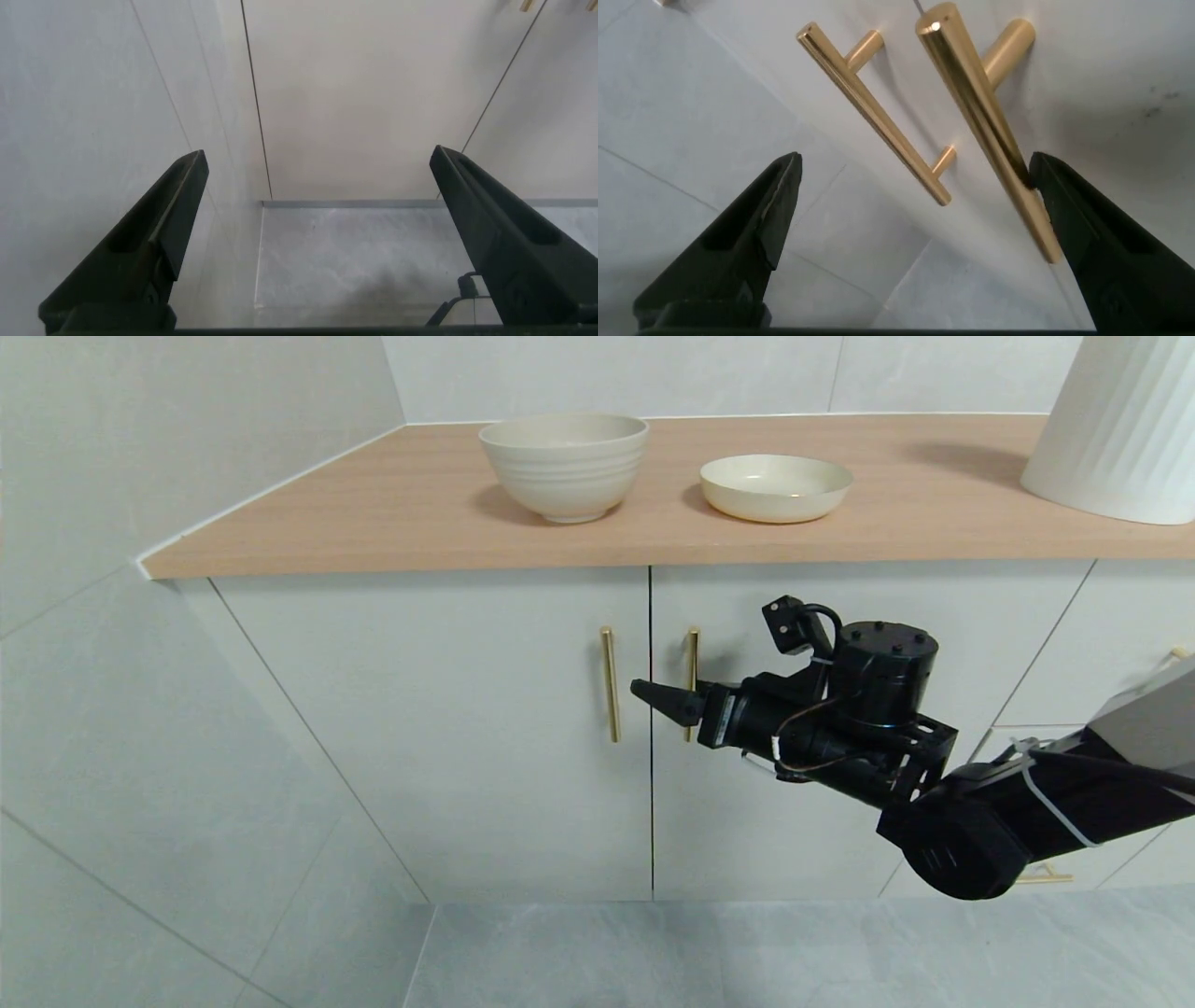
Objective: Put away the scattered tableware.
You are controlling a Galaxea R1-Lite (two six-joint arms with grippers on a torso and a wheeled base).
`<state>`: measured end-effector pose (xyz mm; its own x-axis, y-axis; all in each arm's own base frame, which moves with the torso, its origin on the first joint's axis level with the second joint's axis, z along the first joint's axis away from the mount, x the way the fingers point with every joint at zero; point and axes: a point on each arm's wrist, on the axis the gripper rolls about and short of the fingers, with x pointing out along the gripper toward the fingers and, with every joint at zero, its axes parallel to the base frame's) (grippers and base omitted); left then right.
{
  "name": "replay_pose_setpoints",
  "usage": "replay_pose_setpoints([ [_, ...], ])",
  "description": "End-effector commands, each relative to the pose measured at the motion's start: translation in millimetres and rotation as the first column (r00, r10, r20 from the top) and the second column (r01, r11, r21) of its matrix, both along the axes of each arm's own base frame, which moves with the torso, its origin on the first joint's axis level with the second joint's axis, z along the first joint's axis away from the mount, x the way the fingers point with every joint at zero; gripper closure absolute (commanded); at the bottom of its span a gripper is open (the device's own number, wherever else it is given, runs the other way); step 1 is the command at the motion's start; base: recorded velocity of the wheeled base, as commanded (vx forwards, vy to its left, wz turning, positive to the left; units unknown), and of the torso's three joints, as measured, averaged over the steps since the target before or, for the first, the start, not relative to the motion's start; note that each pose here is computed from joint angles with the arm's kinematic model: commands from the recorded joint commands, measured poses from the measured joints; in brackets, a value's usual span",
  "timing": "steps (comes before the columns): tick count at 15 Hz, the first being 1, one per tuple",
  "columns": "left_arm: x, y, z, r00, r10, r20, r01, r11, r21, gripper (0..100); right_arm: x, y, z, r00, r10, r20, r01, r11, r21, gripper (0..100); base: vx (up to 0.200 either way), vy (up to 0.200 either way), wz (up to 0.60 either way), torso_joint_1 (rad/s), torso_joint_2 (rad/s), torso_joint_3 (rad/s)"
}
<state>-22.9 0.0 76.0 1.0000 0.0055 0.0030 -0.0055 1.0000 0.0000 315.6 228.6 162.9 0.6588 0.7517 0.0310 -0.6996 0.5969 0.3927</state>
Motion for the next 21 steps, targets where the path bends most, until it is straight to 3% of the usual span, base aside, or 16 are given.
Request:
replay_pose_setpoints([
  [1, 0.0, 0.0, 0.1, 1.0, 0.001, 0.0, -0.001, 1.0, 0.0, 0, -4.4, 2.9, 2.3, 1.0, 0.015, -0.011, -0.015, 1.0, 0.016, 0, 0.0, 0.0, 0.0, 0.0, 0.0, 0.0],
  [10, 0.0, 0.0, 0.1, 1.0, 0.001, 0.0, -0.001, 1.0, 0.0, 0, -36.9, -10.5, 3.3, 0.982, 0.179, -0.059, -0.179, 0.984, 0.001, 0, 0.0, 0.0, 0.0, 0.0, 0.0, 0.0],
  [21, 0.1, 0.0, -0.3, 1.0, 0.001, -0.001, -0.001, 1.0, 0.003, 0, -136.0, -39.1, 4.1, 0.945, 0.31, -0.1, -0.316, 0.948, -0.042, 0, 0.0, 0.0, 0.0, 0.0, 0.0, 0.0],
])
